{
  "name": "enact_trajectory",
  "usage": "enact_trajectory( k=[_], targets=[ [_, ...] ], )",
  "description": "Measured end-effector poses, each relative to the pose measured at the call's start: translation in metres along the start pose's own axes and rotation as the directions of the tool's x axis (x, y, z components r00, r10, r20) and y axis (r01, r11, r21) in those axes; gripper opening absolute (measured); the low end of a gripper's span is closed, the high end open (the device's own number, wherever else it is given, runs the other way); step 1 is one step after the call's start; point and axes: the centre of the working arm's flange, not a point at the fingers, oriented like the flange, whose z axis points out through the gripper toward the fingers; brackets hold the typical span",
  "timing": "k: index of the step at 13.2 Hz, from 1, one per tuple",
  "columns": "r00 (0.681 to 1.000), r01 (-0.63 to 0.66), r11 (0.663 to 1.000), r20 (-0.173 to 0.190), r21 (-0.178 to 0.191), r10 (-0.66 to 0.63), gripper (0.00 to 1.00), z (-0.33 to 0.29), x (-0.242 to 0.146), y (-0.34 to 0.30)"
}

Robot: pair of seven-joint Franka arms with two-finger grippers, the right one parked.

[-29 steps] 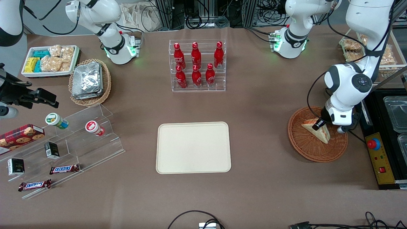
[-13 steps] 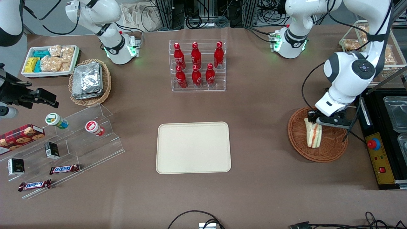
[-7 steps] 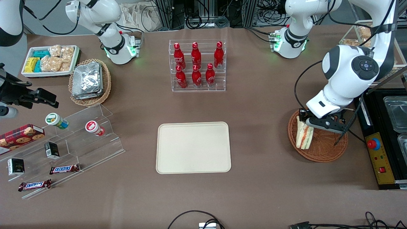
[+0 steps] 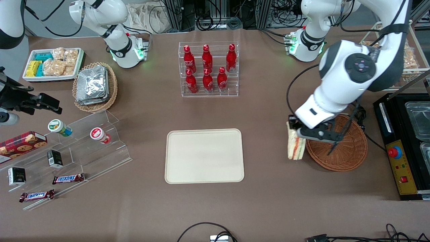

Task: Place sandwich from basket to tray
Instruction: 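Lift the sandwich out of the basket with the left gripper, then carry the sandwich over the cream tray and lower it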

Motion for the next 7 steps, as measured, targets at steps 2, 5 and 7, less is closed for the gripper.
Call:
enact_trajectory(
  k=[2, 5, 7],
  targets=[
    [0.999, 0.035, 0.999, -0.002, 0.012, -0.035, 0.17, 0.014, 0.007, 0.048],
    [0.997, 0.070, 0.997, 0.014, 0.015, -0.070, 0.17, 0.051, 0.016, 0.107],
    [0.997, 0.078, 0.997, 0.028, 0.013, -0.079, 0.17, 0.074, 0.022, 0.128]
  ],
)
